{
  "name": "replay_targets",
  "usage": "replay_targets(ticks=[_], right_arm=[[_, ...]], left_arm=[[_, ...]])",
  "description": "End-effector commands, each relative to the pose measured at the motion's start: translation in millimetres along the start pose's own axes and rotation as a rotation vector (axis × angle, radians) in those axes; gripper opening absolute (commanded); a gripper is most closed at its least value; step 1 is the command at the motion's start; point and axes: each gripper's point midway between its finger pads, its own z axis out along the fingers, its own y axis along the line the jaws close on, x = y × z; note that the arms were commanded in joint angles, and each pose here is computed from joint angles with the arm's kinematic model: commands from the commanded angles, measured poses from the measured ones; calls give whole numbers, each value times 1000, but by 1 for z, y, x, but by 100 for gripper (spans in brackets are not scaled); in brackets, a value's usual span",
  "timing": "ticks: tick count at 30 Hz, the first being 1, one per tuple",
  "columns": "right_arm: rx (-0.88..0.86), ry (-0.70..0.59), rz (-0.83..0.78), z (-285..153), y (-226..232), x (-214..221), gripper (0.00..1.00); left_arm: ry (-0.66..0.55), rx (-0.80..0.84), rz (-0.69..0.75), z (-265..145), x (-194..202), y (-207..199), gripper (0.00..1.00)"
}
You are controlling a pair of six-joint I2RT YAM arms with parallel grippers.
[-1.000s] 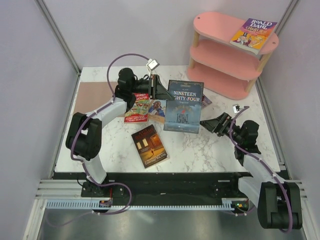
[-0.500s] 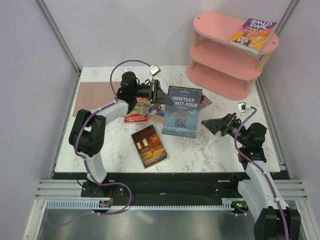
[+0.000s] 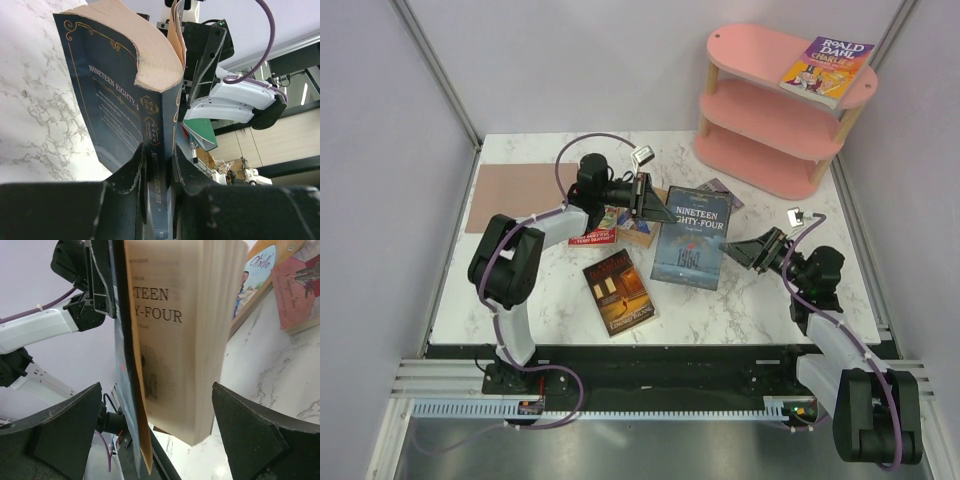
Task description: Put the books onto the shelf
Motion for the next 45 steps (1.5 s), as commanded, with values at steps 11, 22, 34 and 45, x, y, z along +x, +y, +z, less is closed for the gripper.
replay_targets(ticks=[11,22,34,45], right_arm=[[-31,43,-41,-14,3,31,98],[-72,-45,-29,-14,7,25,98],[-176,-6,26,0,32,40,97],[-57,-27,-18,3,31,24,17]], left_arm=[[-65,270,134,18,-45,-84,2],[9,318,74,49,-30,-81,2],[-17,311,59,61,-32,-62,2],[-43,223,53,57,-47,-38,2]])
